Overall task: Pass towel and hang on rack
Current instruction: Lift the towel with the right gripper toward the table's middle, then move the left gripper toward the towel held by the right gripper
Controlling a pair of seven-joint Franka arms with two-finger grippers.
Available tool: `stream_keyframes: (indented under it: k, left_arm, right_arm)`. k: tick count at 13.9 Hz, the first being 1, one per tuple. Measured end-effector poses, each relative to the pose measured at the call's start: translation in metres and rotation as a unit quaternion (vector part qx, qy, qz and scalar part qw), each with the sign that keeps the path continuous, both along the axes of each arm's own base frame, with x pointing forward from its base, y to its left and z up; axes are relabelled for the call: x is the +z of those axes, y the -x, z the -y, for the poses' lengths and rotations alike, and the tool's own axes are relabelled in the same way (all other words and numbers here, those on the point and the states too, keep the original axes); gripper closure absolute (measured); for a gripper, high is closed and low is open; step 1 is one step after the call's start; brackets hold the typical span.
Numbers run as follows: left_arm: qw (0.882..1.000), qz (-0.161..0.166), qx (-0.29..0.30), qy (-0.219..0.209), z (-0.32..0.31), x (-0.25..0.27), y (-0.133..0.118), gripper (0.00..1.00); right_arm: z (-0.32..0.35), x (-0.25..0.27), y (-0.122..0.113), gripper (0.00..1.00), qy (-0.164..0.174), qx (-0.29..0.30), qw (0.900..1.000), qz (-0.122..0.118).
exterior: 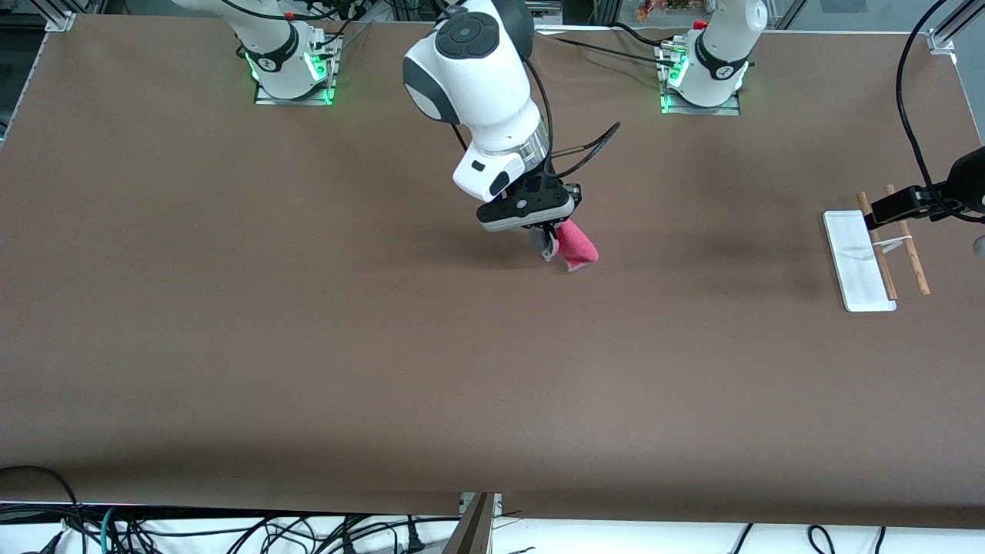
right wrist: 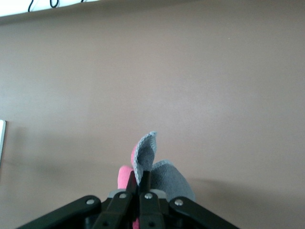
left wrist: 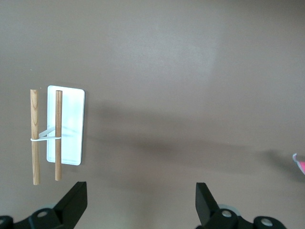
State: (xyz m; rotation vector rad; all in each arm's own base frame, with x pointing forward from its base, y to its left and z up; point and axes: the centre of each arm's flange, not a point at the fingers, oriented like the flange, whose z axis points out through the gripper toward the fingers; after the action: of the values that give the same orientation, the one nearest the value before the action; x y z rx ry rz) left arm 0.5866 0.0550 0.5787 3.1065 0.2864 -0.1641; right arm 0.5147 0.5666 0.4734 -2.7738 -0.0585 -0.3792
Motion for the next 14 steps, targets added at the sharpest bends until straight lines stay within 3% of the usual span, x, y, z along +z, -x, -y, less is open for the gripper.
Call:
stream_keyframes:
  k: [11, 14]
  left_arm:
    - [0.999, -0.040, 0.023, 0.008, -0.032, -0.046, -0.012, 0.00]
    - [0.998, -0.065, 0.019, 0.013, -0.028, -0.059, -0.011, 0.00]
  right_arm:
    - [-0.003, 0.004, 0.003, 0.97, -0.003, 0.002, 1.000, 0.002]
    - [-0.006, 0.004, 0.006, 0.97, -0.003, 0.004, 1.000, 0.002]
